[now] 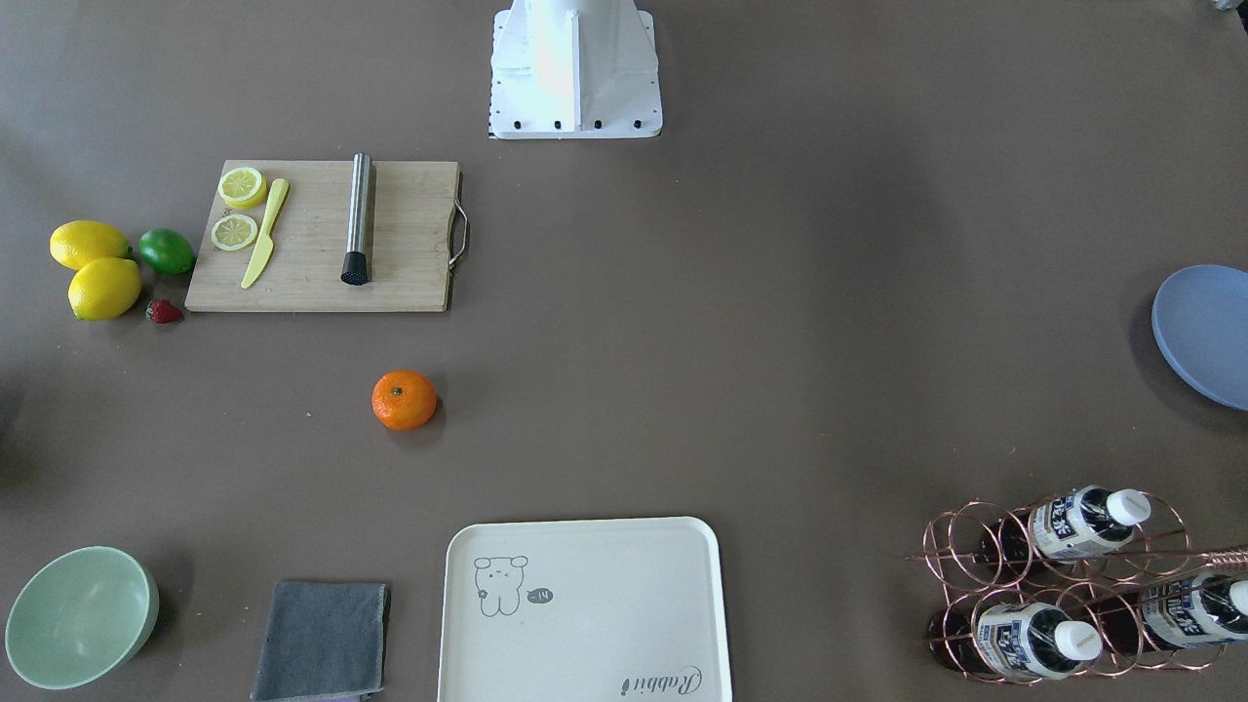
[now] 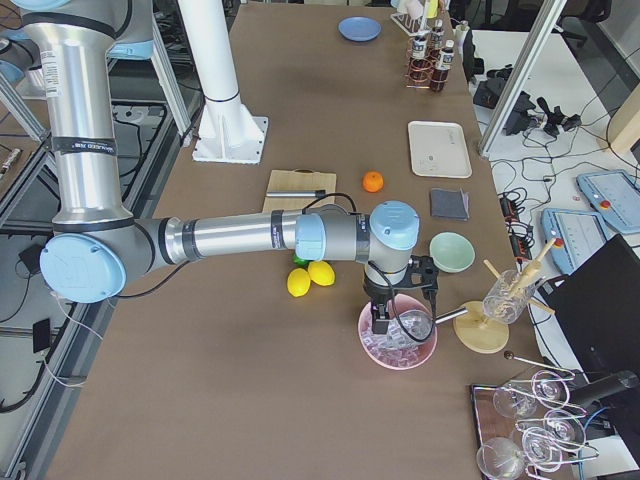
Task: Pick orange to plate
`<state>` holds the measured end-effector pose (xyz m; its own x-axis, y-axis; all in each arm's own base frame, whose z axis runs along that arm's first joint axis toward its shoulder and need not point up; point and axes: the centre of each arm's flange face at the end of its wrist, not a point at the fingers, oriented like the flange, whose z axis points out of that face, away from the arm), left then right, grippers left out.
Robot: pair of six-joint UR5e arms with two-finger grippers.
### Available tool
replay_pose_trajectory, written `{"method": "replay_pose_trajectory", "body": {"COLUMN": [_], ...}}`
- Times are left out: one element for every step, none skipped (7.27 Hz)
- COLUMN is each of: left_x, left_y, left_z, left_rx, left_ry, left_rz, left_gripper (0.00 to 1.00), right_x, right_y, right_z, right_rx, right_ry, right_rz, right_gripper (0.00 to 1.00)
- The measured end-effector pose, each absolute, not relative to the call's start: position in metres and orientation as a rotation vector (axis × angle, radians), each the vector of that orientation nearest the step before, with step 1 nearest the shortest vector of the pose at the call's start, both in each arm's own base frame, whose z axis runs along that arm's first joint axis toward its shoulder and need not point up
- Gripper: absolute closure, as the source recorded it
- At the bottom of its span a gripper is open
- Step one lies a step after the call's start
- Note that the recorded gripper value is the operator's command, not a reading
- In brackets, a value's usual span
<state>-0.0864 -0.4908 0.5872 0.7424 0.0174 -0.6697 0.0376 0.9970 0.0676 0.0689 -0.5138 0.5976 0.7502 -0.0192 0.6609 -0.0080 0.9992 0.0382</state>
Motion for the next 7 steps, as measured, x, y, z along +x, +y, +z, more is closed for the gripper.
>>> {"method": "replay_pose_trajectory", "body": {"left_x": [-0.086,-0.086,-0.086,-0.084,-0.080,-0.076,-0.075], "left_y": [-0.491,-0.491,-0.491,-0.492,-0.495,-0.497,-0.497], "left_z": [0.585,0.584,0.585,0.584,0.581,0.580,0.580], "left_rx": [0.083,0.085,0.085,0.085,0.084,0.082,0.080], "left_ry": [0.735,0.735,0.737,0.737,0.739,0.742,0.744], "left_rz": [-0.010,-0.009,-0.009,-0.006,0.002,0.008,0.010], "left_gripper": [0.02,0.02,0.02,0.02,0.02,0.02,0.02], "right_x": [0.069,0.068,0.068,0.068,0.068,0.068,0.068], "right_y": [-0.513,-0.511,-0.511,-0.511,-0.511,-0.511,-0.511], "right_z": [0.597,0.597,0.597,0.597,0.597,0.595,0.594], "right_rx": [0.039,0.039,0.038,0.038,0.039,0.042,0.045], "right_ry": [-0.728,-0.736,-0.740,-0.741,-0.741,-0.741,-0.741], "right_rz": [-0.006,-0.007,-0.006,-0.006,-0.007,-0.009,-0.010], "right_gripper": [0.00,0.00,0.00,0.00,0.00,0.00,0.00]}}
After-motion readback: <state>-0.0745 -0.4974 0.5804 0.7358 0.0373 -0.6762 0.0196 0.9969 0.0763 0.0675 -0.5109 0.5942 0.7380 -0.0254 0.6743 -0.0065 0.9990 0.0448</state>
